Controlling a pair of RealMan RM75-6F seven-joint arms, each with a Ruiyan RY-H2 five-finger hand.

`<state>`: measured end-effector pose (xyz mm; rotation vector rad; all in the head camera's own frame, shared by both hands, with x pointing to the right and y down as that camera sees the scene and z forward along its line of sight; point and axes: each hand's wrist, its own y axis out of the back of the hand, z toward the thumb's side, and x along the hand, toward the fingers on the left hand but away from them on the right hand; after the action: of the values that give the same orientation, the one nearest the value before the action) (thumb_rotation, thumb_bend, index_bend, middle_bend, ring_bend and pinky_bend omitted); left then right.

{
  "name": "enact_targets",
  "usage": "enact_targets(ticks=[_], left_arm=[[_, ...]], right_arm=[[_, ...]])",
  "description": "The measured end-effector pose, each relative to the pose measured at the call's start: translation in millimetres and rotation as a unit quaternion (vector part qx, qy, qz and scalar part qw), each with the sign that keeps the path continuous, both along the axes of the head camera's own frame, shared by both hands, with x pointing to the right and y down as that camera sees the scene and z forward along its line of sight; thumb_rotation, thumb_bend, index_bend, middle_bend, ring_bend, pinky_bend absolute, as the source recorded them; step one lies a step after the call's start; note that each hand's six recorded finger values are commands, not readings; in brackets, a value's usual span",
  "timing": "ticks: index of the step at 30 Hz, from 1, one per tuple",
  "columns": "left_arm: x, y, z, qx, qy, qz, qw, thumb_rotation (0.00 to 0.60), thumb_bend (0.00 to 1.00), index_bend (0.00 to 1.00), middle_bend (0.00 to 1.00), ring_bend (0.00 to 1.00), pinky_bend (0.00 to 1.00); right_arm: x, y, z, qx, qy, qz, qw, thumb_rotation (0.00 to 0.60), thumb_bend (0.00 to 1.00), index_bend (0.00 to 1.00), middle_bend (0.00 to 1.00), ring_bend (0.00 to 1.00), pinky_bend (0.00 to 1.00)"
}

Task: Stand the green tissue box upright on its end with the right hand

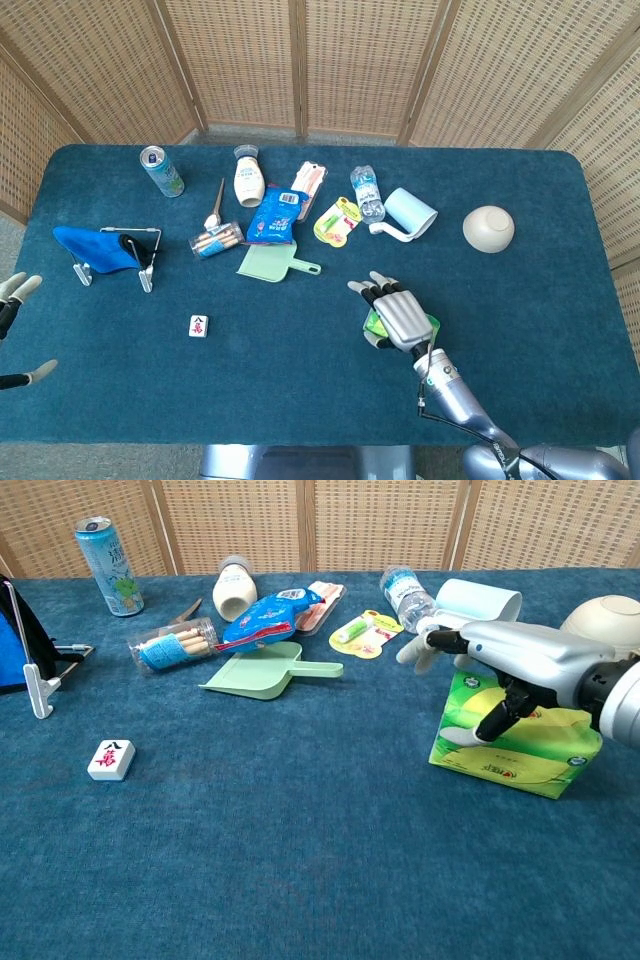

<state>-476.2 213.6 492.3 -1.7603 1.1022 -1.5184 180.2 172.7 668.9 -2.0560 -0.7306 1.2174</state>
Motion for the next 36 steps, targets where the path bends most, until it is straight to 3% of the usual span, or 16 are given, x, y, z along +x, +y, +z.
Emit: enact_targets(ticks=[9,26,36], left_arm=[[1,0,1,-0.001,0.001,0.002,1.0000,0.600,0.04,0.00,0.00,0.00,0.00],[1,0,1,-0.001,0.001,0.002,1.0000,0.600,0.04,0.00,0.00,0.00,0.00],[1,0,1,-0.003,0.000,0.002,1.0000,0.600,0.04,0.00,0.00,0.00,0.00]], right_arm=[[1,3,0,0.006,0.002,-0.007,1.0000,0.600,0.42,0.24,0.35,0.24,0.49],[-10,4,-14,0.035,-0.031,-0.032,0.9984,0.600,0.45,0.28,0.37,0.24,0.50],[-34,-8,-37,0.064,-0.115,-0.029,0.9909,0.600,0.46,0.32,0.39,0.25,0.50]])
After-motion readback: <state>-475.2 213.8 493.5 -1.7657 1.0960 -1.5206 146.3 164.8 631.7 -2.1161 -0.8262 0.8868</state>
